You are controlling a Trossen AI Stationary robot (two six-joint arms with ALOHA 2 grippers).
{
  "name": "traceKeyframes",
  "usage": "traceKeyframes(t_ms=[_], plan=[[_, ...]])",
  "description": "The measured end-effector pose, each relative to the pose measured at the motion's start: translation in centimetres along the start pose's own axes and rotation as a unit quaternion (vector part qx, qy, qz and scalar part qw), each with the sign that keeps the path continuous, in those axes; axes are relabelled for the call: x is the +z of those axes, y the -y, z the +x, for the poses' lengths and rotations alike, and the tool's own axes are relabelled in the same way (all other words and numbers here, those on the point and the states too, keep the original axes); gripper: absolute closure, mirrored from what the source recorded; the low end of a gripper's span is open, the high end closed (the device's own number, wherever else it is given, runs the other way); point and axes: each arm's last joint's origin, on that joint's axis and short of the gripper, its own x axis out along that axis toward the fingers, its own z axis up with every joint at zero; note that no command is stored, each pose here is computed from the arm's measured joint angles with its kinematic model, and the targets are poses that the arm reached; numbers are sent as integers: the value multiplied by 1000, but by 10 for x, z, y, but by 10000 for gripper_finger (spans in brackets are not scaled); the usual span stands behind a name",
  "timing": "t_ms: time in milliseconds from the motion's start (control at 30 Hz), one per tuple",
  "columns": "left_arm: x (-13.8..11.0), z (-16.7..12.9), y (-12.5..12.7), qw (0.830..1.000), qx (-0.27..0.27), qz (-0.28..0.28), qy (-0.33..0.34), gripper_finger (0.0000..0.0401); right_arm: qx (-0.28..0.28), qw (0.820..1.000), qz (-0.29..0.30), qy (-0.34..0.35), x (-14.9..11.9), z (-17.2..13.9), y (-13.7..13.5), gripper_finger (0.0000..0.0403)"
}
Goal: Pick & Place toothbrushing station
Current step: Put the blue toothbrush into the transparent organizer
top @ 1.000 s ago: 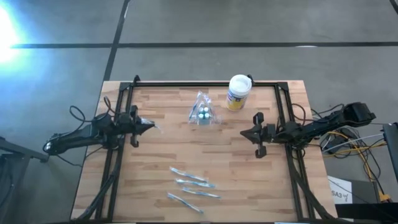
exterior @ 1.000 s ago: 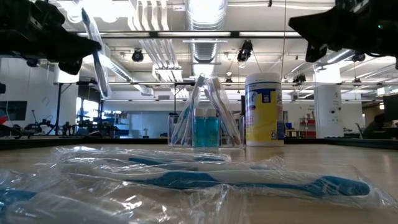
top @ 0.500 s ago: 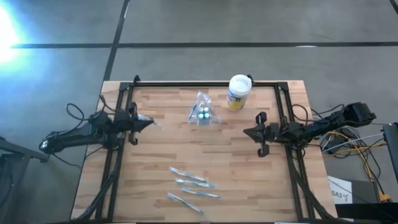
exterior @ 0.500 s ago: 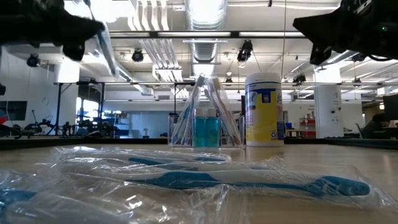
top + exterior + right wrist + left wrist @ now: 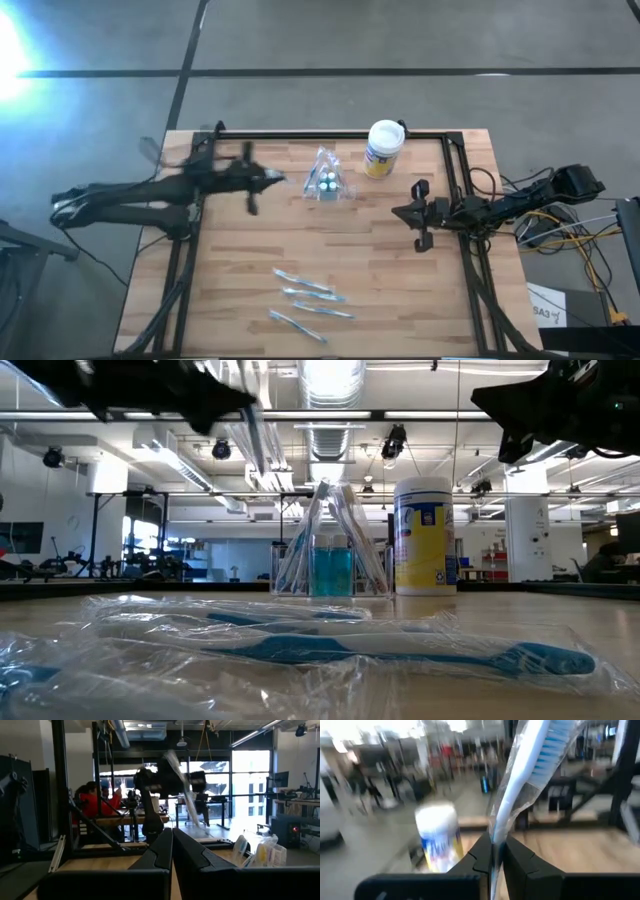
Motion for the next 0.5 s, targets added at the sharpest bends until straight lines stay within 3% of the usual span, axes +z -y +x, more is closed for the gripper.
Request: traceKeyframes(t_ms=[100, 233, 500], plan=[[-21, 21, -14, 999, -5, -22, -42, 376, 0, 1000, 0, 0, 0, 0, 0, 394], [-38, 39, -34, 998, 4, -47, -32, 376, 0, 1000, -1, -2, 0, 0, 0, 394], [-69, 59, -46, 996, -4, -74, -58, 376, 0, 1000, -1, -4, -1, 0, 0, 394]])
